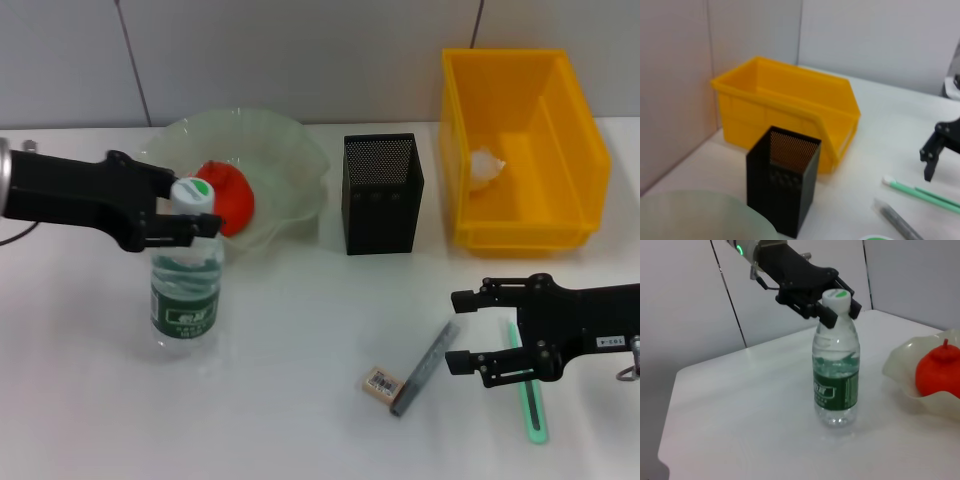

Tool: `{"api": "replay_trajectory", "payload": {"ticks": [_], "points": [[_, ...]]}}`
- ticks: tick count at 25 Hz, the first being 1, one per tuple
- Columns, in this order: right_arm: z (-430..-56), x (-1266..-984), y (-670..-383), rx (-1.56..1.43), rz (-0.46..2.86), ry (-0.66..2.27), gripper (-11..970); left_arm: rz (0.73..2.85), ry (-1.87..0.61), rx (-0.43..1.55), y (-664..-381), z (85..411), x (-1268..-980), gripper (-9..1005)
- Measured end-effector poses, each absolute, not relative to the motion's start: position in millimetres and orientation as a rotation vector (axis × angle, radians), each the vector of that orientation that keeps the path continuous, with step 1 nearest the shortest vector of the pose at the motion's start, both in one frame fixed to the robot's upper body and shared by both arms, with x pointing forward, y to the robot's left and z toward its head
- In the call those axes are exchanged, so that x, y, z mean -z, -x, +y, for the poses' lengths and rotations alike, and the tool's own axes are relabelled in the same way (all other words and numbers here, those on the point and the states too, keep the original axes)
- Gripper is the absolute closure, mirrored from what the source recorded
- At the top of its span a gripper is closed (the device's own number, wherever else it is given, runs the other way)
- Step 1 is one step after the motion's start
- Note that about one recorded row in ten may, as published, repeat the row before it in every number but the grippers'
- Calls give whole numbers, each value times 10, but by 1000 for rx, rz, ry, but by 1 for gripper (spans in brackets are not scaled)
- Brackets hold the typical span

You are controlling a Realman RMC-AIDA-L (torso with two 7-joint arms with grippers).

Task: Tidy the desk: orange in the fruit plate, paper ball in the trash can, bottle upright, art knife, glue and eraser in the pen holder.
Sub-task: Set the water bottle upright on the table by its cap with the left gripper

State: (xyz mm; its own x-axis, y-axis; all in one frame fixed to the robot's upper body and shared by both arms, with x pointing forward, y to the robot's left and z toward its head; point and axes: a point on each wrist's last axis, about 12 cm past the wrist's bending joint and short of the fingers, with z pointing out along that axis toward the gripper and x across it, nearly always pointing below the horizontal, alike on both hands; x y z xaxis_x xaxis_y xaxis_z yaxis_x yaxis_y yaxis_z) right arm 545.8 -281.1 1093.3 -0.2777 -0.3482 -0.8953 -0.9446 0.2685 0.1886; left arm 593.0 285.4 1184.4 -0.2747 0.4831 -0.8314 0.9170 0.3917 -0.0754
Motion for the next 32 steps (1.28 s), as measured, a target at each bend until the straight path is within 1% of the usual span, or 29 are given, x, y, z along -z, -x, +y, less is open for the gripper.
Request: {"api": "replay_trajectory", "payload": {"ticks": [2,3,4,5,15,20,32], "points": [[-2803,-10938,-5464,-993,1777,1182,144,1880,-1166,740,-5887,2948,-11842,561],[-2799,-10941,-5468,-993,1776,1183,144,1856,-1124,735,-5849,3048,-11841,561],[-2799,-10941,-5468,-993,1776,1183,144,1856,-1124,735,-5849,3048,-11841,561],[-2796,-10943,-5471,-993,1775,1184,144,1837,-1080,719,-5820,3149,-11832,561],[-2770,-10947,-5478,-997,1771,1185,145,1798,-880,650,-5740,3435,-11676,559],[-2748,-10933,-5480,-995,1772,1181,145,1796,-797,633,-5749,3488,-11581,558],[-2735,-10925,-5479,-994,1769,1182,145,1807,-734,605,-5748,3471,-11346,556]]}}
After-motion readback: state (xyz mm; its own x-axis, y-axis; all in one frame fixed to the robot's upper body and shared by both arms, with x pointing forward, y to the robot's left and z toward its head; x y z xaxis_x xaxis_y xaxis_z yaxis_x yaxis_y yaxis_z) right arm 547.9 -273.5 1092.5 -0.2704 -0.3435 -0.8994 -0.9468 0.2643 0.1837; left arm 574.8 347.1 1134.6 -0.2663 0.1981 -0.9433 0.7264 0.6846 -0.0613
